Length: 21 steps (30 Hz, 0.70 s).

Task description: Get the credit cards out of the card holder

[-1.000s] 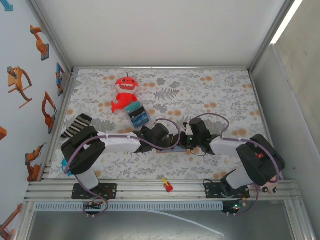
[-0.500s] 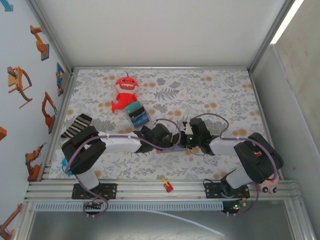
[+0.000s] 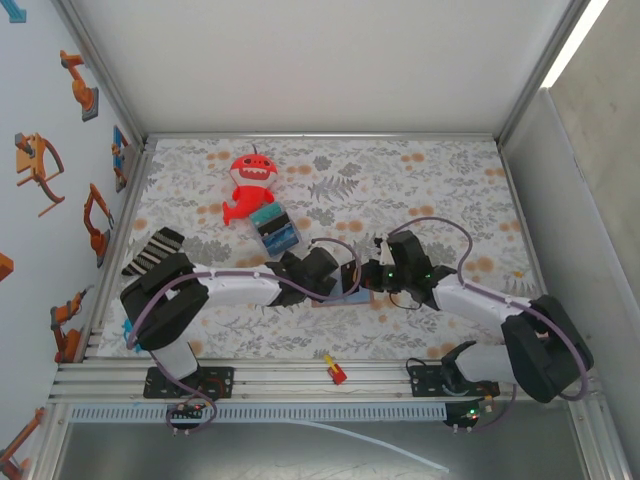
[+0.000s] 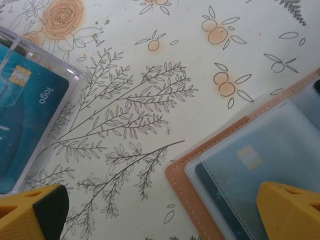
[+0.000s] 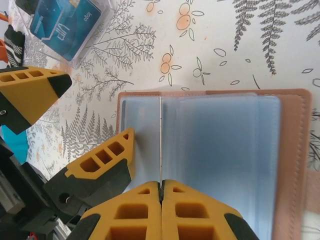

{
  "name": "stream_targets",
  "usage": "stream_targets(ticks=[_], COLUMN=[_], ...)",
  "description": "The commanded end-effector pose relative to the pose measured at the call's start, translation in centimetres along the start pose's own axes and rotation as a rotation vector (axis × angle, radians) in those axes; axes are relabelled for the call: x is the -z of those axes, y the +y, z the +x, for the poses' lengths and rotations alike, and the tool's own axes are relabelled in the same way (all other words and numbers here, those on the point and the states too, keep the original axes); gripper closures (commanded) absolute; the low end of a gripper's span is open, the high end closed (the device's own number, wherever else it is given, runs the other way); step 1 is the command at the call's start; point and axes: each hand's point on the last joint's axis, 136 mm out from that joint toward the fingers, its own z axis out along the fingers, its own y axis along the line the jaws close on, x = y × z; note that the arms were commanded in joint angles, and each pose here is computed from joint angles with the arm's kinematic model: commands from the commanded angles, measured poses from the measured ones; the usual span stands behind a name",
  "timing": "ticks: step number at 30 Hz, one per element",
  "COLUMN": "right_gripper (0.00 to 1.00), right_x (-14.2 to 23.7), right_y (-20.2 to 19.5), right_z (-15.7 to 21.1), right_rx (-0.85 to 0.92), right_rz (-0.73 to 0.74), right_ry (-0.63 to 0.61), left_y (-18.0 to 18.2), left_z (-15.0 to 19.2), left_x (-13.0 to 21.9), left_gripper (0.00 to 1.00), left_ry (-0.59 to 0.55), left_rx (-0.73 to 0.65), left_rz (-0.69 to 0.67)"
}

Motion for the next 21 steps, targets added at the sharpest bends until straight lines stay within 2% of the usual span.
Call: stream_targets(ticks=[1, 5, 10, 18, 21], right_gripper=[1.0, 1.0, 1.0, 1.0, 1.0], right_x=[1.4, 2.7, 4.1, 6.2, 6.6], right_y=[0.3, 1.4, 4.1, 9.3, 10.7], right_z=[-0.3, -0.5, -0.1, 0.6, 0.9], right_rx=[0.079, 0.157, 0.268, 0.477, 0.518], right_rz=[0.037, 0.033, -0.061, -0.231, -0.292], right_ry=[0.002, 0.007, 0.033, 0.06, 0.074], left_y=[0.7, 1.4, 2.6, 3.7, 3.6], left_z=[-0.4, -2.6, -4.7, -6.5, -6.7], left_x=[1.8, 4.4, 8.1, 13.1, 14.6], left_gripper=[0.03, 0.03, 0.03, 0.03, 0.02], left_ry=[-0.008, -0.083, -0.186, -0.319, -0.343], left_rx=[-0.033, 0.0, 0.034, 0.161, 0.153], left_rz=[-0.003, 0.03, 0.087, 0.418, 0.512])
